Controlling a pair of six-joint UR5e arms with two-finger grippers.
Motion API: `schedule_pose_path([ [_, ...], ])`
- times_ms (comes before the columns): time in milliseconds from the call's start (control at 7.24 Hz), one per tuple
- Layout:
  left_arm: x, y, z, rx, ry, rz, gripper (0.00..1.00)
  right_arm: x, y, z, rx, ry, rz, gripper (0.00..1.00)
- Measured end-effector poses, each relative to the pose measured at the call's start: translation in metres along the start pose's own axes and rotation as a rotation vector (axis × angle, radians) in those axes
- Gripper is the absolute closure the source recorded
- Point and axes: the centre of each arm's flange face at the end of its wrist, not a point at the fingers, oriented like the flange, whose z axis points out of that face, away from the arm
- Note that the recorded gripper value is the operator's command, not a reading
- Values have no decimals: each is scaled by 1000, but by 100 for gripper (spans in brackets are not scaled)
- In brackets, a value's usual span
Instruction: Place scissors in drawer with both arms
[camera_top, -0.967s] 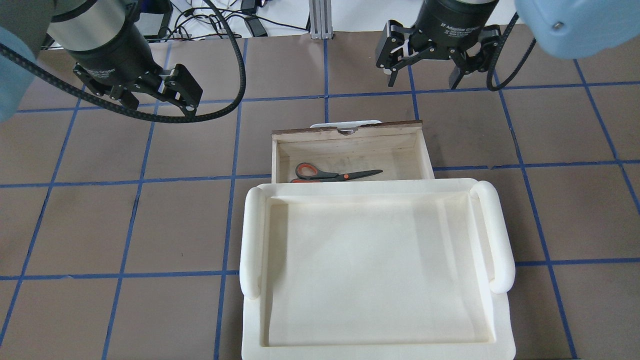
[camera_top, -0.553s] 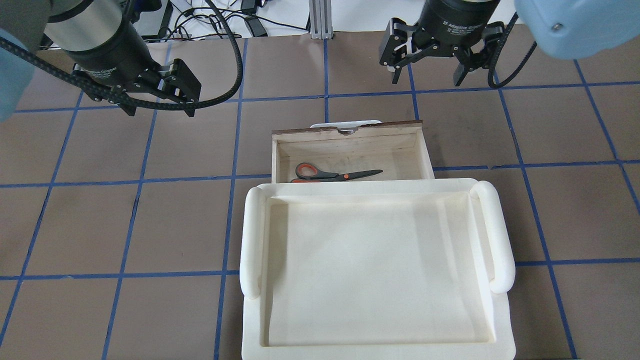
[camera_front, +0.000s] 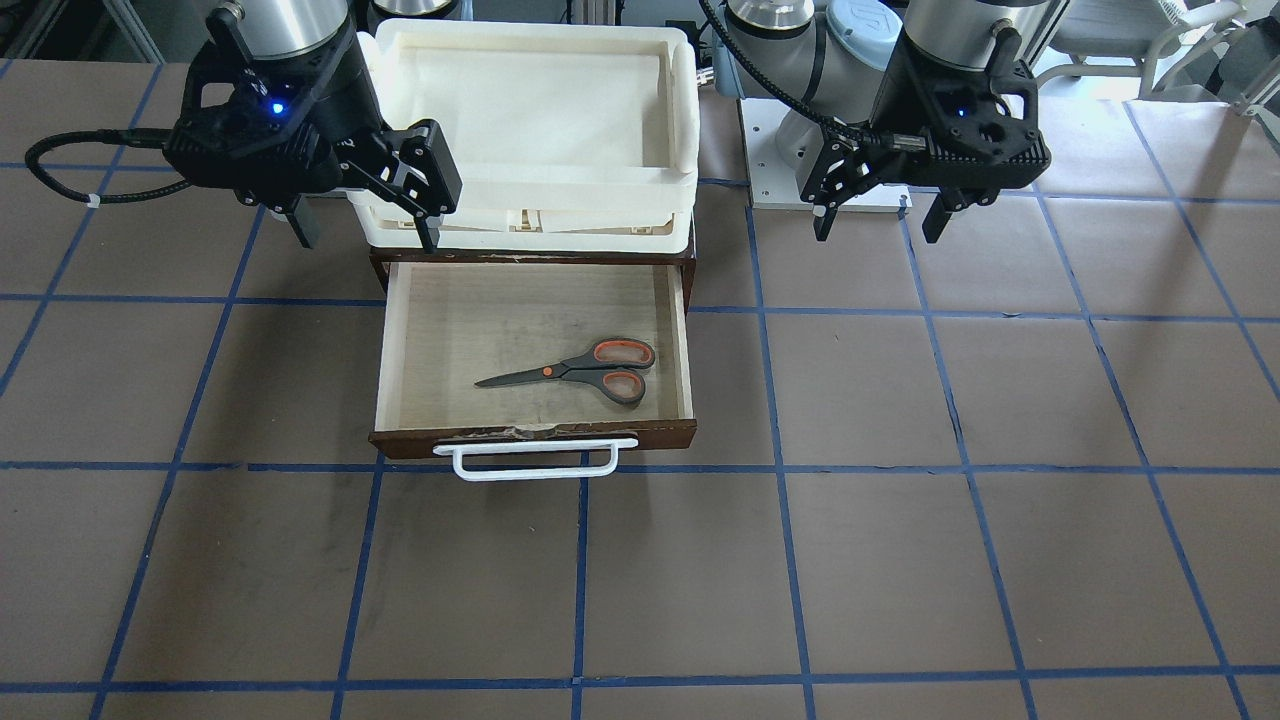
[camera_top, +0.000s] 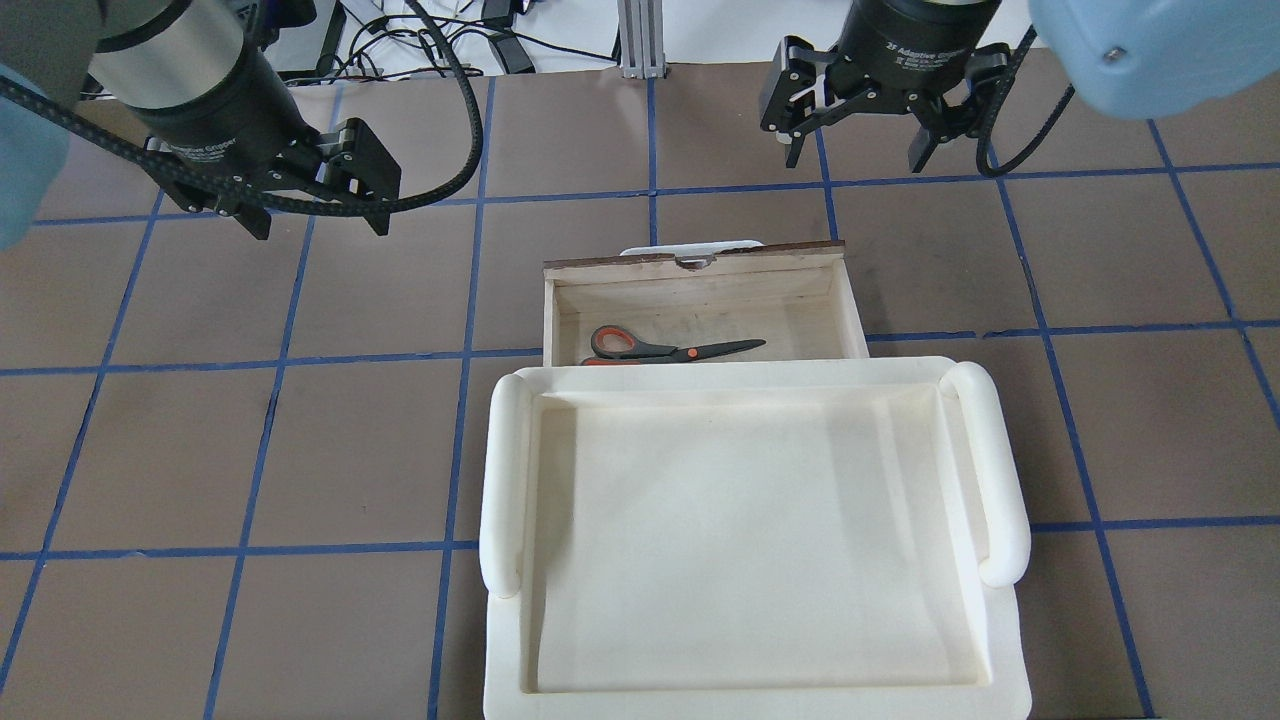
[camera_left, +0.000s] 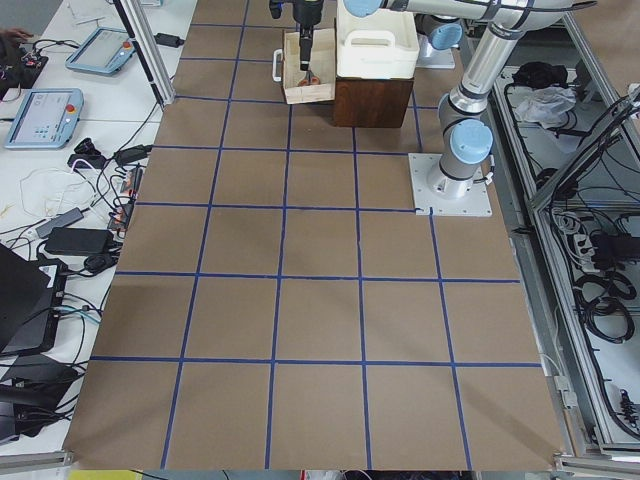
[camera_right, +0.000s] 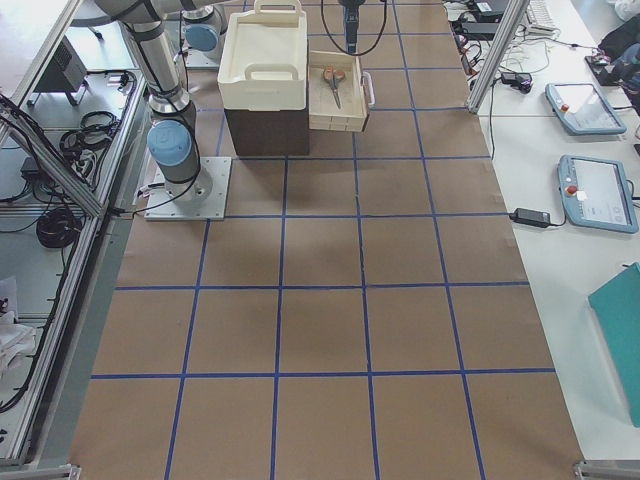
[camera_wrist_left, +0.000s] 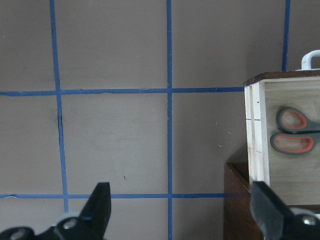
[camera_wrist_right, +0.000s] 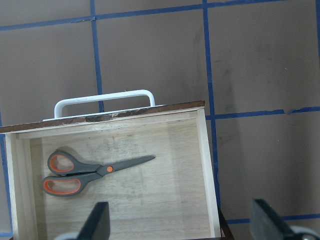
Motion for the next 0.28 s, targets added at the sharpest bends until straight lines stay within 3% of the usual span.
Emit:
schedule_pose_path([
  [276,0,1,-1,2,-4,-1,0,0,0,0,0,0,-1,0],
])
